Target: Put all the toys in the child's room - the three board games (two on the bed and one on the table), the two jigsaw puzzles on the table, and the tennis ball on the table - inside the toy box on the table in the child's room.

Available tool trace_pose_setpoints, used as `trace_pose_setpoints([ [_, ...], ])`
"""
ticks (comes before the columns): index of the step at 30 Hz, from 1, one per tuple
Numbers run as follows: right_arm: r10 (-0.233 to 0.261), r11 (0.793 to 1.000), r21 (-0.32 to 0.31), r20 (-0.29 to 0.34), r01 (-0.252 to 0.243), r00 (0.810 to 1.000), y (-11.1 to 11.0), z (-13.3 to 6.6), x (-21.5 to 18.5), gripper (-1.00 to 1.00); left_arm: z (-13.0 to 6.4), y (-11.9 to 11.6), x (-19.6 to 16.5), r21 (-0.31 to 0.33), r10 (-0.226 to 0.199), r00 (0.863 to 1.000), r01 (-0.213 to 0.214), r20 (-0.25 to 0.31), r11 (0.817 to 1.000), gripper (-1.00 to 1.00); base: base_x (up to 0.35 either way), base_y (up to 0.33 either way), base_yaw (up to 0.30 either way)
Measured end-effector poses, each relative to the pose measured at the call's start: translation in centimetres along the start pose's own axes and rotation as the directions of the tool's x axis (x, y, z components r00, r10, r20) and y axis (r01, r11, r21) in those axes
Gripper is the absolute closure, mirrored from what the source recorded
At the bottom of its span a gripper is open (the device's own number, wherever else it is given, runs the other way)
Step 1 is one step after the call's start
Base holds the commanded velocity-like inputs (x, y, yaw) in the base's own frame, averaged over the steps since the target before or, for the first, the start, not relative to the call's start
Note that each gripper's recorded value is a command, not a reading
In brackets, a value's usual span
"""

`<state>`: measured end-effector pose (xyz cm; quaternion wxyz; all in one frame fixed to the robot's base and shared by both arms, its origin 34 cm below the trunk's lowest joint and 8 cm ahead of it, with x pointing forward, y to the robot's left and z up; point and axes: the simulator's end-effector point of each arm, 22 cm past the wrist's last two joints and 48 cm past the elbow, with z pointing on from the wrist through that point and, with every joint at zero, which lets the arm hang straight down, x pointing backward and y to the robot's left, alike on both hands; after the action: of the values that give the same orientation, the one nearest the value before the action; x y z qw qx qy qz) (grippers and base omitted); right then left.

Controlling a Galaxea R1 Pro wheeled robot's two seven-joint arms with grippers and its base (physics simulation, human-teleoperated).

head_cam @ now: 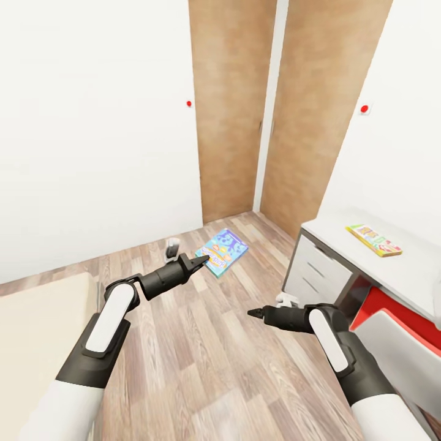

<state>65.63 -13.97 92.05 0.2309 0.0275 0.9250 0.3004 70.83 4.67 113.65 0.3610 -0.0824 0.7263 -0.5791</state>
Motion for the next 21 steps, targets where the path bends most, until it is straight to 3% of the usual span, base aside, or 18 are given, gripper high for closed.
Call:
trace_pose_setpoints([
  [21,-0.004,1.0,0.006,0.011,0.004,1.0,-0.65,-0.61,0.74,-1.0,0.02,-0.01,0.09,-0.001,0.004,1.0,-0.004,-0.002,1.0,1.0,0.302,0.0,0.007],
])
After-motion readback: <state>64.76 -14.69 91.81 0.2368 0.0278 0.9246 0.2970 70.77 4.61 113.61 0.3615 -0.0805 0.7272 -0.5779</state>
